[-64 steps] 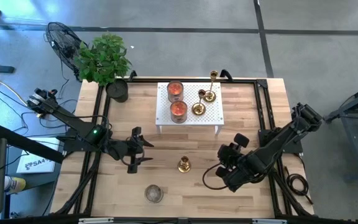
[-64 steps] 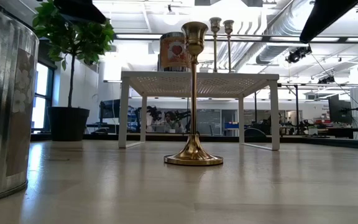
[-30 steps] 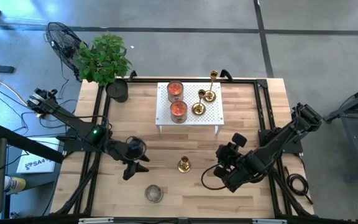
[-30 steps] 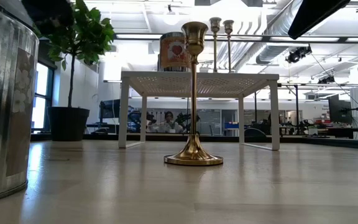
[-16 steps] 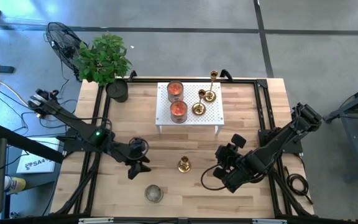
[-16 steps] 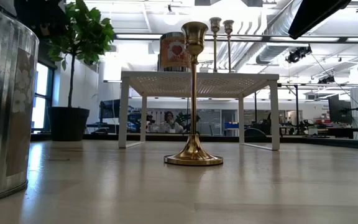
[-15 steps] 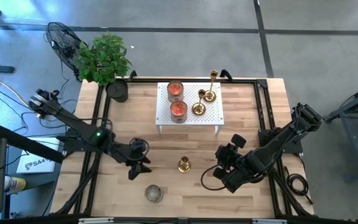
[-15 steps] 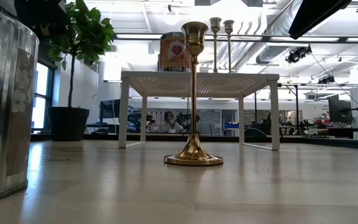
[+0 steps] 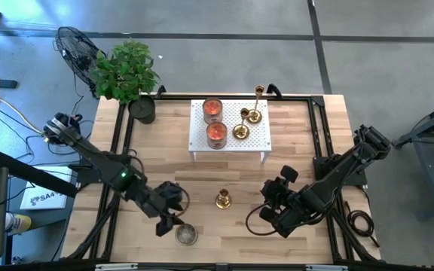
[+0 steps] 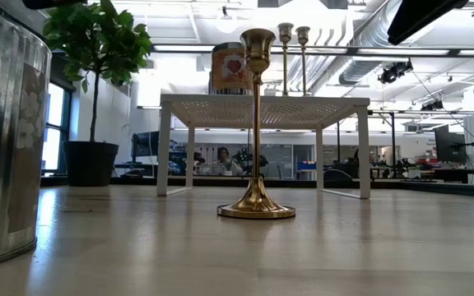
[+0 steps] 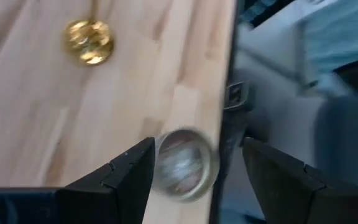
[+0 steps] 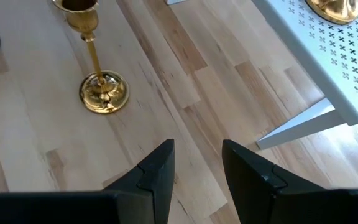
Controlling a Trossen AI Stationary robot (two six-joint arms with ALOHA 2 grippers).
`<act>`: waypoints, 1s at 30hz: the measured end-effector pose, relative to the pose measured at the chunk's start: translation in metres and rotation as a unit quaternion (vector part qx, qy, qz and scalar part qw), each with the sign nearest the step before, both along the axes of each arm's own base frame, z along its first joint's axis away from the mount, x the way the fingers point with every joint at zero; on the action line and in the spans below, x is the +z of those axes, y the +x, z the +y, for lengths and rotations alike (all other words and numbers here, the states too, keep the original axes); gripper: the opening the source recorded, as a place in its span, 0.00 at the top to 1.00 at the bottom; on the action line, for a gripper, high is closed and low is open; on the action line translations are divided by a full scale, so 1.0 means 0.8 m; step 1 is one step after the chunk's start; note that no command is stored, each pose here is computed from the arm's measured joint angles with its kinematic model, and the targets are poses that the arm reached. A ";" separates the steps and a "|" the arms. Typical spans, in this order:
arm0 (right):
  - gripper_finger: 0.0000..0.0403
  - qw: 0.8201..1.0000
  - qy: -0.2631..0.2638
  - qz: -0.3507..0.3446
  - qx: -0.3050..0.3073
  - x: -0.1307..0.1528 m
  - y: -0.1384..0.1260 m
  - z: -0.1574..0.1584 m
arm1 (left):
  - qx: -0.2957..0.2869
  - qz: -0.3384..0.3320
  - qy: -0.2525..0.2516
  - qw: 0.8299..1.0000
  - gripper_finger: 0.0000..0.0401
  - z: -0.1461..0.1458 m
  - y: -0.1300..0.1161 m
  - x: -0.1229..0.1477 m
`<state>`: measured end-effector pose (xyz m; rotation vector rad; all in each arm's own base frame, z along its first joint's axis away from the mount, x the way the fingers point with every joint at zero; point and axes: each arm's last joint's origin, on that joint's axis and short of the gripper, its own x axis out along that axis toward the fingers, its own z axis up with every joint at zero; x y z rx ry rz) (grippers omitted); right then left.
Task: Pick & Place candle stick holders
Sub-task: Put the brown scented candle on the shelf
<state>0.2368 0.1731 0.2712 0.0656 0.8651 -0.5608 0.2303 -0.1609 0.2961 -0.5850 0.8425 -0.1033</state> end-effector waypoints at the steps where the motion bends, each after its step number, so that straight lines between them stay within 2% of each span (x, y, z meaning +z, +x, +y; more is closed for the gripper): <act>1: 0.68 1.000 0.001 -0.001 0.000 0.000 0.000 0.000 | 0.006 0.017 0.017 1.000 0.40 -0.001 0.002 0.001; 5: 0.68 1.000 0.005 -0.006 0.003 0.000 0.000 0.003 | 0.037 0.078 0.066 0.994 0.40 -0.005 0.011 0.001; 9: 0.68 1.000 0.010 -0.008 0.006 0.000 0.000 0.005 | 0.037 0.120 0.084 0.989 0.40 -0.014 0.023 -0.007; 19: 0.68 0.999 0.032 -0.004 0.010 0.000 0.000 0.008 | 0.003 0.184 0.023 0.983 0.40 -0.038 0.055 -0.030; 25: 0.68 0.999 0.045 -0.011 0.013 0.000 0.002 0.012 | 0.005 0.219 0.039 0.975 0.40 -0.041 0.058 -0.048; 30: 0.68 0.998 0.062 -0.004 0.028 0.000 0.002 0.016 | 0.011 0.217 0.040 0.975 0.40 -0.039 0.062 -0.051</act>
